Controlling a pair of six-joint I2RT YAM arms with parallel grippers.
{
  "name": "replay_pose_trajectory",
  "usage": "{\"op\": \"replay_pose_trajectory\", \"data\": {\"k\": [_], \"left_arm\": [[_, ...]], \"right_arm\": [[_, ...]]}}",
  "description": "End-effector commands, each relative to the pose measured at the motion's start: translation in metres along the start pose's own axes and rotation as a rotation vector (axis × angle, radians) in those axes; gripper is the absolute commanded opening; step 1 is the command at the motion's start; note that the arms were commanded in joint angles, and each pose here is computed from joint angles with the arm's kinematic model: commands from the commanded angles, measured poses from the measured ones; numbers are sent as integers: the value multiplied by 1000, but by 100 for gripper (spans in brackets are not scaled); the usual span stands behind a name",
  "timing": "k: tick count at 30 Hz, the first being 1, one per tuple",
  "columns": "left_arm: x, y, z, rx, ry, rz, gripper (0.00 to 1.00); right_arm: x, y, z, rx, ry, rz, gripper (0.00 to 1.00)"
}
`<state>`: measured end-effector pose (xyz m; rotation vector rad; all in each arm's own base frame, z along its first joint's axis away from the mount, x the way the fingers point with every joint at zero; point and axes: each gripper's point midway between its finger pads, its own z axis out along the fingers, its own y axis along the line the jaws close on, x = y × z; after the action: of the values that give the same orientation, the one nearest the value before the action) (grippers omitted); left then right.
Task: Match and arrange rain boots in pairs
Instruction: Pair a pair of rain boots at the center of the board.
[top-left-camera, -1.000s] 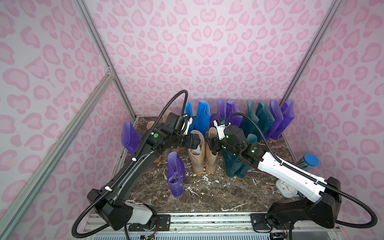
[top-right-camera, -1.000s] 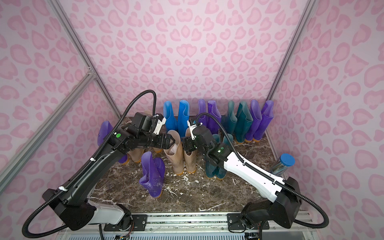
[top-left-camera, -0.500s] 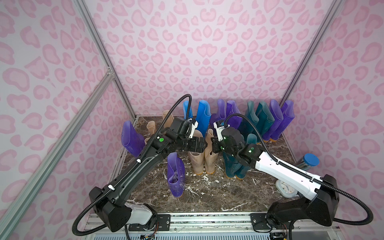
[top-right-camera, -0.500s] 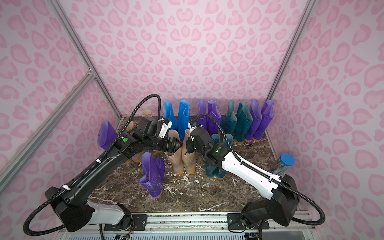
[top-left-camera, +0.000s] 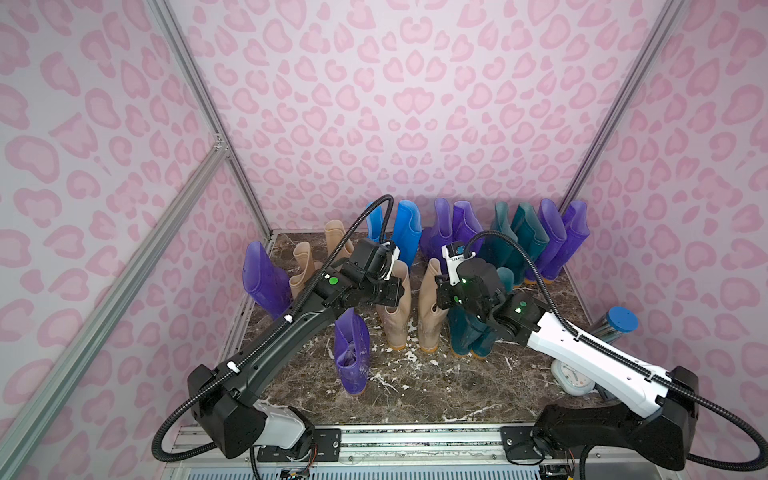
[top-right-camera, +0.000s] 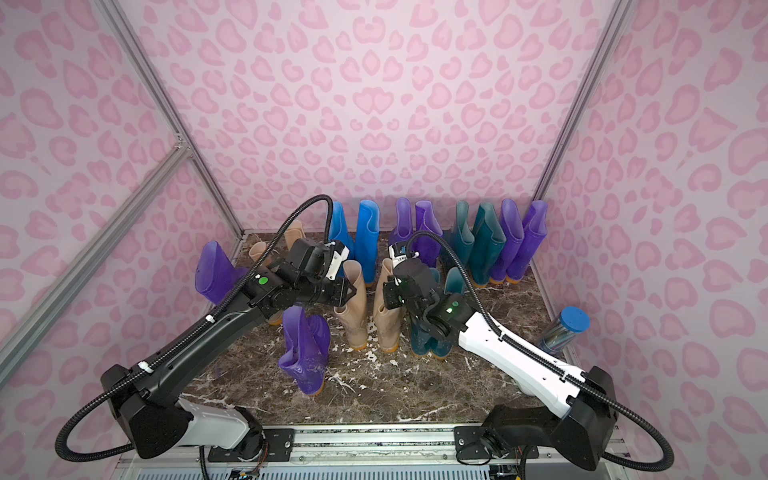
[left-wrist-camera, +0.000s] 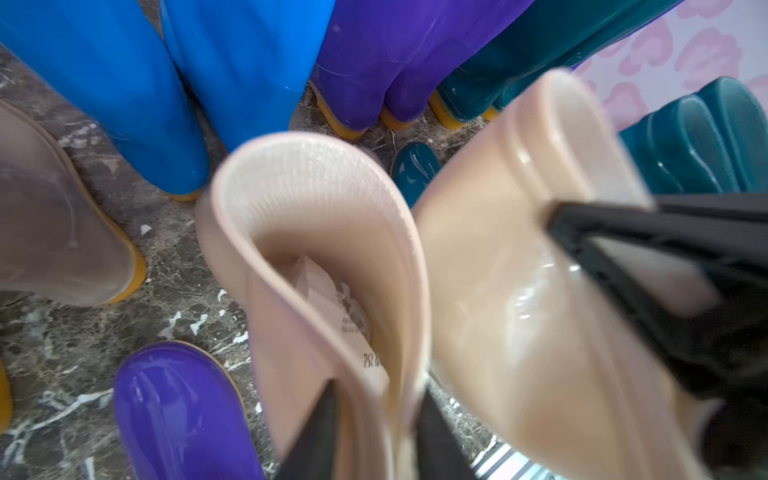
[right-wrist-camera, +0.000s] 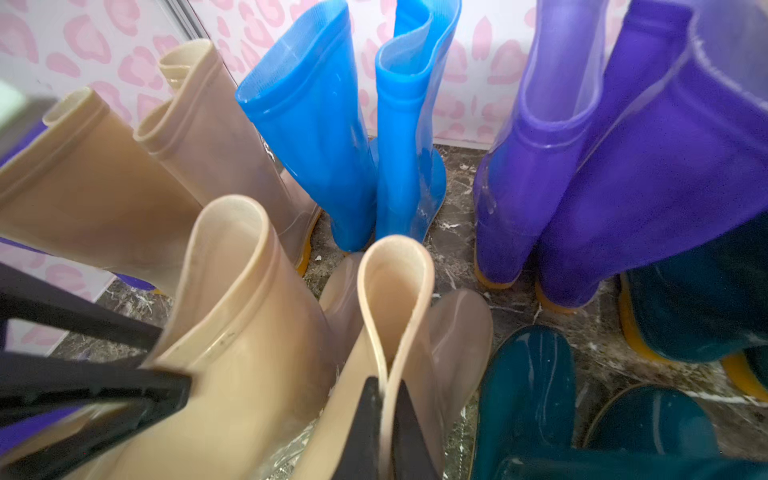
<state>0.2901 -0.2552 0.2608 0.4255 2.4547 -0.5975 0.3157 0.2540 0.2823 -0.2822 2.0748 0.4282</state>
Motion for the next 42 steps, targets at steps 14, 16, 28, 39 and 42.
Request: {"op": "replay_pose_trajectory", "data": {"k": [14, 16, 28, 39, 42], "left_arm": [[9, -38, -13, 141, 20, 116, 2], [11, -38, -15, 144, 25, 143, 2], [25, -28, -25, 121, 13, 229, 2], [36, -14, -17, 68, 14, 238, 2], [33, -13, -22, 60, -7, 226, 17]], "right_arm": [[-9, 7, -6, -126, -44, 65, 0], [-12, 9, -9, -141, -51, 72, 0], [-1, 29, -12, -243, -19, 85, 0], [17, 4, -11, -190, 7, 101, 0], [26, 5, -10, -207, 30, 113, 0]]}}
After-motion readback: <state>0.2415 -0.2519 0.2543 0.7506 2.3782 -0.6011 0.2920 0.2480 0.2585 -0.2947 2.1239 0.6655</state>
